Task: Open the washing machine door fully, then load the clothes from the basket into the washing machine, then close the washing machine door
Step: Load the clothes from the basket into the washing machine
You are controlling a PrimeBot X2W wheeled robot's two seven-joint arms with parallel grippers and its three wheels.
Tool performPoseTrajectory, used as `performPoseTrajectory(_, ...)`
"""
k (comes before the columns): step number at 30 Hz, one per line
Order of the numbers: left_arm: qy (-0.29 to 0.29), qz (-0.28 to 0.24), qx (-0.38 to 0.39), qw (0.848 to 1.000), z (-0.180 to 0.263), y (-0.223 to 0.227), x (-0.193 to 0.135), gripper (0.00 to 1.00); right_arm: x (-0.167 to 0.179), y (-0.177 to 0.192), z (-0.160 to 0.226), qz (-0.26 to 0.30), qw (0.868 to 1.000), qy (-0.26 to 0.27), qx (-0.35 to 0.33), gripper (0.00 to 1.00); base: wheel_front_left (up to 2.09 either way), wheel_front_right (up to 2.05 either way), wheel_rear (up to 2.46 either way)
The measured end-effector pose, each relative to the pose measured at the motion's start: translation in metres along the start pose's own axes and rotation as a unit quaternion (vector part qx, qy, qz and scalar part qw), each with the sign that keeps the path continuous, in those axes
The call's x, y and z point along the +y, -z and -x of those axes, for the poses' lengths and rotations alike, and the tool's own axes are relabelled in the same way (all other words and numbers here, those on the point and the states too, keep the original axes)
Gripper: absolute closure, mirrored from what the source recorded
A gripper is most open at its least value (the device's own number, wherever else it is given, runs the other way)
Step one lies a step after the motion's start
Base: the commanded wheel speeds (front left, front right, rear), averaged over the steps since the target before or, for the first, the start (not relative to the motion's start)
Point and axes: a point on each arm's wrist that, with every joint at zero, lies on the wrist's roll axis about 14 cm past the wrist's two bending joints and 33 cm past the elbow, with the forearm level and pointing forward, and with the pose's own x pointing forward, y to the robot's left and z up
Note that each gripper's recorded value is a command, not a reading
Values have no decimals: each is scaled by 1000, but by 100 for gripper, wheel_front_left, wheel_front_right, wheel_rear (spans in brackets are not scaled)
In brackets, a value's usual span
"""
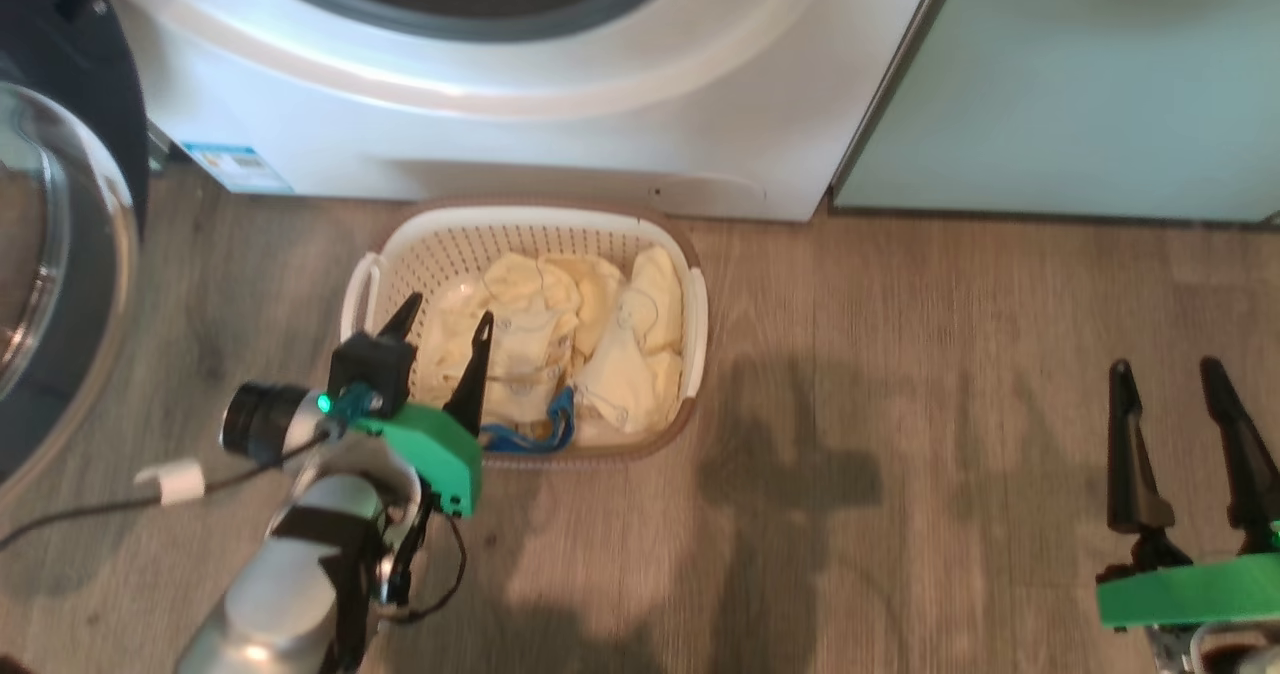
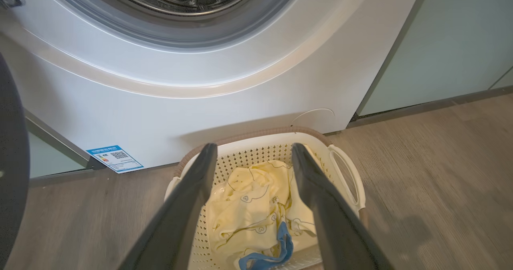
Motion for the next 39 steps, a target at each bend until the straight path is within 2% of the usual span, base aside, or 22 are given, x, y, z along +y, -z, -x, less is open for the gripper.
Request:
performPoseTrajectory(9, 52, 21, 92, 994, -45, 62, -17, 0, 2, 24, -28, -8, 1000, -3, 23, 0, 0, 0, 0)
performPoseTrajectory(22, 85, 50, 211, 972, -99, 155, -29, 0, -13, 71, -63, -20, 998, 17, 62, 0, 0, 0, 0)
performPoseTrajectory(31, 83, 73, 286, 952, -128, 227, -23, 0, -20, 112, -84, -25, 995, 25, 89, 0, 0, 0, 0)
performPoseTrajectory(36, 82, 99, 344, 930, -131, 273, -31, 0, -25, 142, -84, -25, 992, 30, 121, 0, 0, 0, 0)
performPoseTrajectory(39, 87, 103, 354, 926, -134, 286, -36, 0, -28, 148, -87, -25, 991, 32, 124, 0, 0, 0, 0)
